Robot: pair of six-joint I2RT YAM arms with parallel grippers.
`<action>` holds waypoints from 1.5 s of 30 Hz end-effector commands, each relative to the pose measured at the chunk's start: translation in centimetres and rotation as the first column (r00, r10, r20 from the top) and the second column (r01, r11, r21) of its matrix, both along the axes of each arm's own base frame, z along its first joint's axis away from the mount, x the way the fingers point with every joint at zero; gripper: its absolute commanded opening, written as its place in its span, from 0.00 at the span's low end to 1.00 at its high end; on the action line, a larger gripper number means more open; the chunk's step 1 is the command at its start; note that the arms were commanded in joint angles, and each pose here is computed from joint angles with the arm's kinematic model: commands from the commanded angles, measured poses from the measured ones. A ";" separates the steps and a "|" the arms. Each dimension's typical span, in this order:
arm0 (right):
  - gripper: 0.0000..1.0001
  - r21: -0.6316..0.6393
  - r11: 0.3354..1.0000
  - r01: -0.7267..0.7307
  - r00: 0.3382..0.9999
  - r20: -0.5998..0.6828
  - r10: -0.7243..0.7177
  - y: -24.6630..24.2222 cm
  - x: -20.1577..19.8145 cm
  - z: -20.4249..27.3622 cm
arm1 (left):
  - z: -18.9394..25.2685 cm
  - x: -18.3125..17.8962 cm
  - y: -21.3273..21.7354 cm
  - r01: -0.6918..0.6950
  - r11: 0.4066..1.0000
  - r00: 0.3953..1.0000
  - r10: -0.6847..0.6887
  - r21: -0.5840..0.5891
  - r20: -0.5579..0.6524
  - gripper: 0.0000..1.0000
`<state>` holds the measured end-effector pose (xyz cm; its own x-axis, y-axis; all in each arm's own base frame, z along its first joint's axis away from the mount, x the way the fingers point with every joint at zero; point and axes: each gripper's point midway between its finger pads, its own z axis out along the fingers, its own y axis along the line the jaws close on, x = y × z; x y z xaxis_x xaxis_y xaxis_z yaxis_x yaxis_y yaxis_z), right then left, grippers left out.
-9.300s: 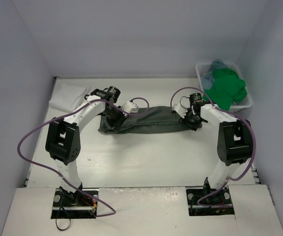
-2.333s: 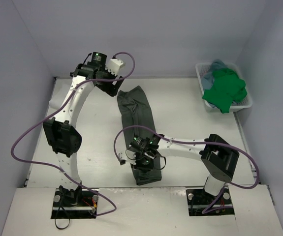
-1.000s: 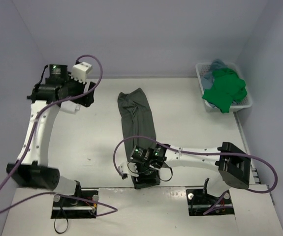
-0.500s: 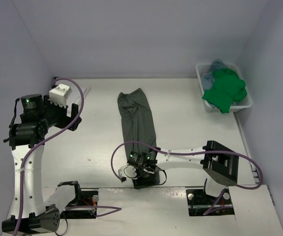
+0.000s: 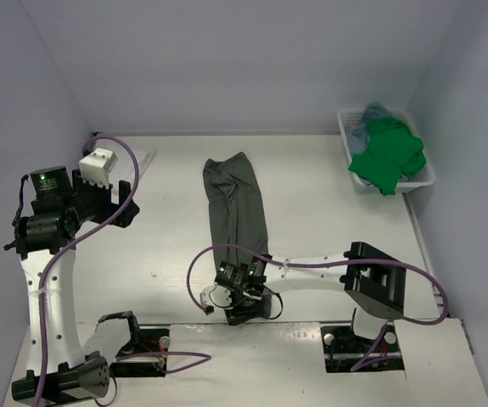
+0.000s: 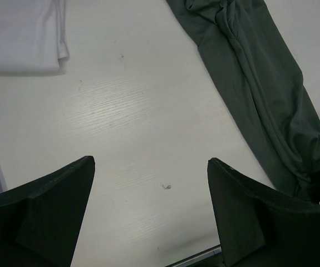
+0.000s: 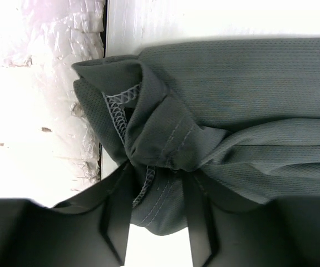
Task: Fold and stack the t-shirts
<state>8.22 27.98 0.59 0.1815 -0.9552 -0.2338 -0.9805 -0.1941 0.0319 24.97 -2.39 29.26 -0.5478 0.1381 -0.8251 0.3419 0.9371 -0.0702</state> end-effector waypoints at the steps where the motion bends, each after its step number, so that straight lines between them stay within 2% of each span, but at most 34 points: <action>1: 0.32 -0.049 0.998 -0.033 0.993 -0.113 0.028 -1.0 -2.6 -2.0 | 1.6 0.7 -0.4 0.023 0.999 0.998 -0.021 -0.032 0.066 0.77; 10: 0.00 0.026 0.998 -0.054 0.995 -0.084 0.056 -0.1 -2.2 -0.1 | 1.5 1.2 -0.1 0.016 0.998 0.998 -0.013 -0.060 0.058 0.77; 21: 0.00 0.202 0.975 -0.097 0.995 0.004 0.098 2.7 -0.9 5.8 | 0.7 1.1 0.2 0.005 0.998 0.999 -0.003 -0.064 0.043 0.77; 30: 0.00 0.292 0.952 -0.090 0.995 0.063 0.075 4.0 1.7 9.0 | 0.7 1.2 0.1 0.010 0.996 0.999 -0.007 -0.088 0.041 0.77; 39: 0.00 0.367 0.930 -0.020 0.994 0.109 -0.021 4.9 9.6 11.5 | 0.6 1.1 0.0 0.016 0.994 0.999 -0.012 -0.108 0.042 0.77; 45: 0.00 0.392 0.920 -0.010 0.993 0.114 -0.038 5.8 12.1 12.1 | 0.4 1.2 0.1 0.015 0.993 0.999 -0.011 -0.118 0.041 0.76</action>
<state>19.20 32.37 11.12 0.1797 -0.8308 -0.5268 -0.9827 -0.1276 -0.1339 25.43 -2.12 28.11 -0.5729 0.0432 -0.8185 0.3299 0.9263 -0.1820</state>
